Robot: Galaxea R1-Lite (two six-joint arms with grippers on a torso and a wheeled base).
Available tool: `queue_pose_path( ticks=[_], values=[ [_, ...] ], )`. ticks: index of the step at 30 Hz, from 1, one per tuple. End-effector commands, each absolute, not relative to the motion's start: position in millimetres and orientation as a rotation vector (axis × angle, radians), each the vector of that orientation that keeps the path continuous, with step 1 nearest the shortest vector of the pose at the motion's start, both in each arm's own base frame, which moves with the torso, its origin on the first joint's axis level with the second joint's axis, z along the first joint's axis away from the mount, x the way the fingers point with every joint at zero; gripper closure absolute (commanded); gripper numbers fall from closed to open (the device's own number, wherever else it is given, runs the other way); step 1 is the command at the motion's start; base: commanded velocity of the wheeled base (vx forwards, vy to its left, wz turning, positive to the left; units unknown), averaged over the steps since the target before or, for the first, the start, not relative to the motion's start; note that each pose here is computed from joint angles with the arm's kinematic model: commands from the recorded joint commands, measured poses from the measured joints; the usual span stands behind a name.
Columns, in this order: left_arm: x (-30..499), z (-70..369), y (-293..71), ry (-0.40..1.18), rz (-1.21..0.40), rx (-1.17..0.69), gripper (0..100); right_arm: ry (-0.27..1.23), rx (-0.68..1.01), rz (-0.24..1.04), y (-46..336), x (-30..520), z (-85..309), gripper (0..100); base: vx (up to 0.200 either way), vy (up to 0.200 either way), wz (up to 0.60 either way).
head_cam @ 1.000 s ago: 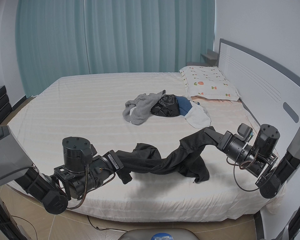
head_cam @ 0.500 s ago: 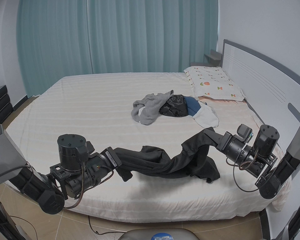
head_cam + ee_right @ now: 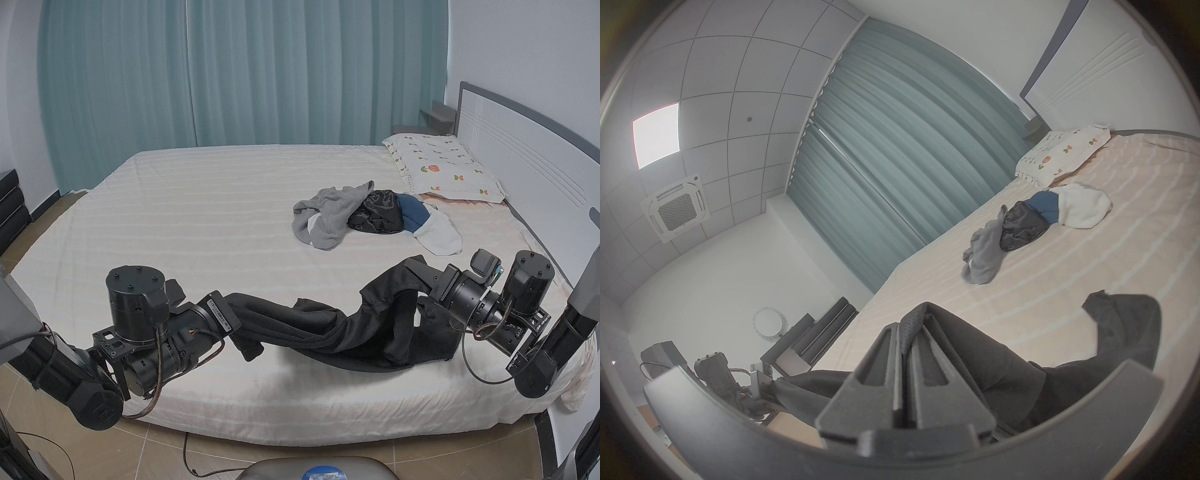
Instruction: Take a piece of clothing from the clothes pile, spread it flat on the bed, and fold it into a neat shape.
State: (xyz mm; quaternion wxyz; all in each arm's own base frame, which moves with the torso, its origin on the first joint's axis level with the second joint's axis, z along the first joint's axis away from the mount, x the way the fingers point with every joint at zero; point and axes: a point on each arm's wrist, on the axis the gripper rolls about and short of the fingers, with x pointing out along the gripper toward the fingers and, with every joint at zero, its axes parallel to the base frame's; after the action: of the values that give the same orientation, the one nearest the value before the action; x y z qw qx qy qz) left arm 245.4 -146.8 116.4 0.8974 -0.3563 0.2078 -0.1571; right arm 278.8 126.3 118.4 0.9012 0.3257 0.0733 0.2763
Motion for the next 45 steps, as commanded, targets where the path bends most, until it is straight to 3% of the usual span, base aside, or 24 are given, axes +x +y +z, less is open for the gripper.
queue_pose_path(
  ticks=[1, 45],
  values=[
    [245, 117, -146, 0.426, -0.324, -0.740, 100, 0.136, 0.676, 0.586, 128, 275, 124, 100, 0.000, 0.200, 0.00],
    [250, 119, -144, 0.417, -0.316, -0.736, 100, 0.105, 0.694, 0.593, 123, 272, 135, 100, 0.000, 0.200, 0.00]
  ],
)
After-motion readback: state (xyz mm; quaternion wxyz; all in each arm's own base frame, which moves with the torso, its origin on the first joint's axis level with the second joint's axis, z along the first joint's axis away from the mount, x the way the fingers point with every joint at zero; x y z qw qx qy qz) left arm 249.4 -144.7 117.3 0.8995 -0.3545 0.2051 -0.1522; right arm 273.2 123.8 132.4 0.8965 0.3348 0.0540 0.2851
